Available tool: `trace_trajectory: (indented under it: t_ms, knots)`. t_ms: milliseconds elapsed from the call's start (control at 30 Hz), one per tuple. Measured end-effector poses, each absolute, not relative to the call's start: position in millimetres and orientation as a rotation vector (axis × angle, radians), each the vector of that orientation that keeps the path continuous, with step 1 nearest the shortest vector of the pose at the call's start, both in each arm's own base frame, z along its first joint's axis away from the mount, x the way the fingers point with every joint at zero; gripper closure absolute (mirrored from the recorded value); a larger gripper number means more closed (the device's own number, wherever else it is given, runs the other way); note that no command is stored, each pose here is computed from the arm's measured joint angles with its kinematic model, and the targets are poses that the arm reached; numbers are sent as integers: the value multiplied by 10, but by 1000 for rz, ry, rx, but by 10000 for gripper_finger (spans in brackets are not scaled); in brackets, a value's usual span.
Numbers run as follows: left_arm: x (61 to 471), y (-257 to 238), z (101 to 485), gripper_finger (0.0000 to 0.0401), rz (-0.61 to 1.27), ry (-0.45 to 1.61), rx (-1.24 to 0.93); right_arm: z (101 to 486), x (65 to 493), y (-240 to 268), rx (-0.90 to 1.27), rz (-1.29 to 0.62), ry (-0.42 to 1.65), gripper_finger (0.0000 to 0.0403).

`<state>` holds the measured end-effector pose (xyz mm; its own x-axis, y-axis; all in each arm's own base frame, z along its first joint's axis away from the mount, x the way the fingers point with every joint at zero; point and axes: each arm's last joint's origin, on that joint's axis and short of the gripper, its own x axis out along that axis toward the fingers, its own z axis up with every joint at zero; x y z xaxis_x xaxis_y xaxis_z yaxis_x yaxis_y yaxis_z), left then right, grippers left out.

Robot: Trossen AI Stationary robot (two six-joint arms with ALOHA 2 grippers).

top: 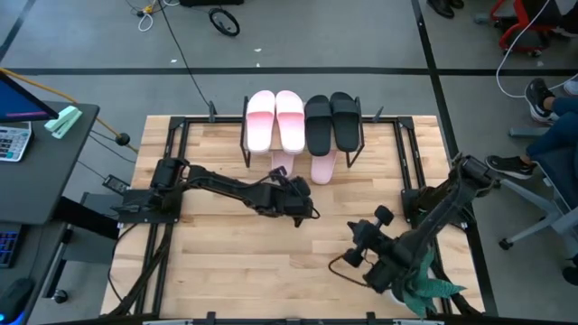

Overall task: Pick and place slides into the shelf
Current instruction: Put the pink slide under the shelf, then adjust the pink slide under the shelf

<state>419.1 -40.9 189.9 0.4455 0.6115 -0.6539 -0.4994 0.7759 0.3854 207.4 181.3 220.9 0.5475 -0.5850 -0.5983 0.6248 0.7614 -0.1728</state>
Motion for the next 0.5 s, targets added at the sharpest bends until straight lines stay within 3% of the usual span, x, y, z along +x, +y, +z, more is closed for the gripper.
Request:
trace_trajectory:
  t_ms: [233, 500]
  knots:
    - [4090, -434, 2241, 399, 664, 809, 134, 1730, 2150, 1303, 205, -836, 710, 401]
    - [3751, -526, 3050, 387, 613, 614, 125, 1686, 2284, 674, 385, -817, 668, 402]
